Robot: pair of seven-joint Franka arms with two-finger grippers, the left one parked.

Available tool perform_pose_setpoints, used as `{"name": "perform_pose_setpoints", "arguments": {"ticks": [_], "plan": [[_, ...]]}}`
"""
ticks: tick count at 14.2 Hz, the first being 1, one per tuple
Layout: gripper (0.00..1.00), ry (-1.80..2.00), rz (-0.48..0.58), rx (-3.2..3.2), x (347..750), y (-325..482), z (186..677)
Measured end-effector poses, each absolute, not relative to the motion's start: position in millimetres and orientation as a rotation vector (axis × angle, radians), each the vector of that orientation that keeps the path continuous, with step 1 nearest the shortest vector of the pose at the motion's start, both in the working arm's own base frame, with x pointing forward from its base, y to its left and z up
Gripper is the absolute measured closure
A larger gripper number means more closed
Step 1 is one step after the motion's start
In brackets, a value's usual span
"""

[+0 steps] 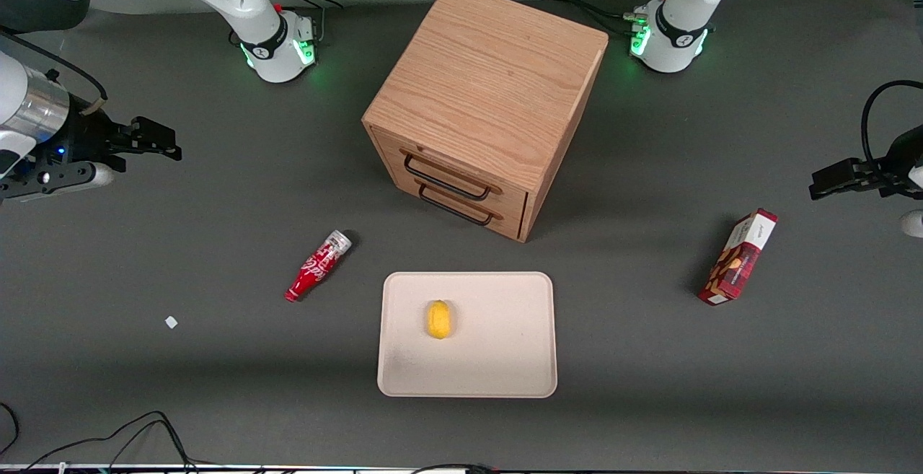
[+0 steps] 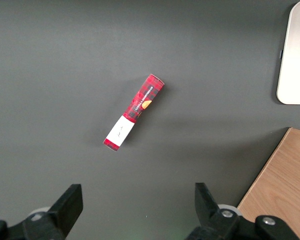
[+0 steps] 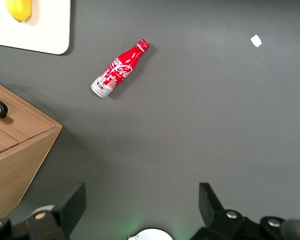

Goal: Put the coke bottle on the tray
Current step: 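Move the right gripper down over the lying red Coca-Cola bottle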

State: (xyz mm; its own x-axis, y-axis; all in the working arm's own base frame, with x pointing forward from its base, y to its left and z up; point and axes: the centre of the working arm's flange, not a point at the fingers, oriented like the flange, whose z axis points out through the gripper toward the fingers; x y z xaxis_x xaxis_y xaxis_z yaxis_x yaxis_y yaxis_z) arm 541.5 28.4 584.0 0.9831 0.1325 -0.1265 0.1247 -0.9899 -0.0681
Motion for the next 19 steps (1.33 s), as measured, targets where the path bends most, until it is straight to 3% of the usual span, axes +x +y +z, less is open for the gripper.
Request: {"name": "perform_pose_setpoints", "arguments": {"ticks": [5, 11, 15, 19], "plan": [[0.0, -0.162, 0.208, -3.069, 542.1, 16.2, 585.3], [0.0, 0.137, 0.399, -3.077, 551.6, 24.7, 524.4], [0.0, 0.4, 0.332, -3.087, 553.2, 59.7, 454.9], [0.0, 0.677, 0.193, -3.046, 546.8, 86.1, 400.9]]}}
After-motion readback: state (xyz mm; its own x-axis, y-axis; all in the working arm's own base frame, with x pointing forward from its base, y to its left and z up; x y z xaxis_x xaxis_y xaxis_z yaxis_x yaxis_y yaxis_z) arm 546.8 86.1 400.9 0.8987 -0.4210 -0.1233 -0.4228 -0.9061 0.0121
